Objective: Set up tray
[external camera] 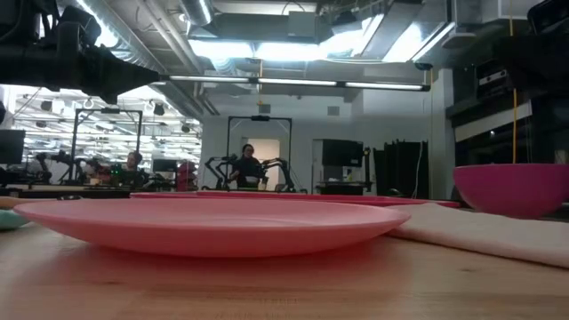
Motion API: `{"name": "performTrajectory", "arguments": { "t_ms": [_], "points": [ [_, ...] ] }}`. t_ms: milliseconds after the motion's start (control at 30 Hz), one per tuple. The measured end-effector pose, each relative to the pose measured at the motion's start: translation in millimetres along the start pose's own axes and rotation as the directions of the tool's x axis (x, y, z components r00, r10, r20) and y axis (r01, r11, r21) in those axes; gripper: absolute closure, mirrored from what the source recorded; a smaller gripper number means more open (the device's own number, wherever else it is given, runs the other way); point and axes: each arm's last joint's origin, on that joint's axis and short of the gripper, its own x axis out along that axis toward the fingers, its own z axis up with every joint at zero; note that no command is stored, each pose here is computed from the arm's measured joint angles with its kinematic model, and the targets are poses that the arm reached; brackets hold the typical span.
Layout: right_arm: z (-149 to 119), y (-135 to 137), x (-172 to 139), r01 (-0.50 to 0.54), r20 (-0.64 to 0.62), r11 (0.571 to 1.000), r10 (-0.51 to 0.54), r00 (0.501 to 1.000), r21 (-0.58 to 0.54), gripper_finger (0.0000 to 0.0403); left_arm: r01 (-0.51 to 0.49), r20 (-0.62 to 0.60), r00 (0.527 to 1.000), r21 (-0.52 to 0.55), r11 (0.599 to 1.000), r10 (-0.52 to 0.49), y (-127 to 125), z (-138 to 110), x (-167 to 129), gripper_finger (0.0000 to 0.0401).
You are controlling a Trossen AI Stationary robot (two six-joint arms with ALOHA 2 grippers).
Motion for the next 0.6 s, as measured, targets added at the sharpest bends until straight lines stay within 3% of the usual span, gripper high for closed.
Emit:
{"name": "performTrajectory", "arguments": {
  "t_ms": [600],
  "points": [
    [-0.1, -0.3, 0.0, 0.01, 0.0, 1.0, -0.01, 1.0, -0.003, 0.0395, 0.0, 0.001, 1.0, 0.0, 1.0, 0.0, 0.0, 0.2, 0.0, 0.0397]
  ]
}}
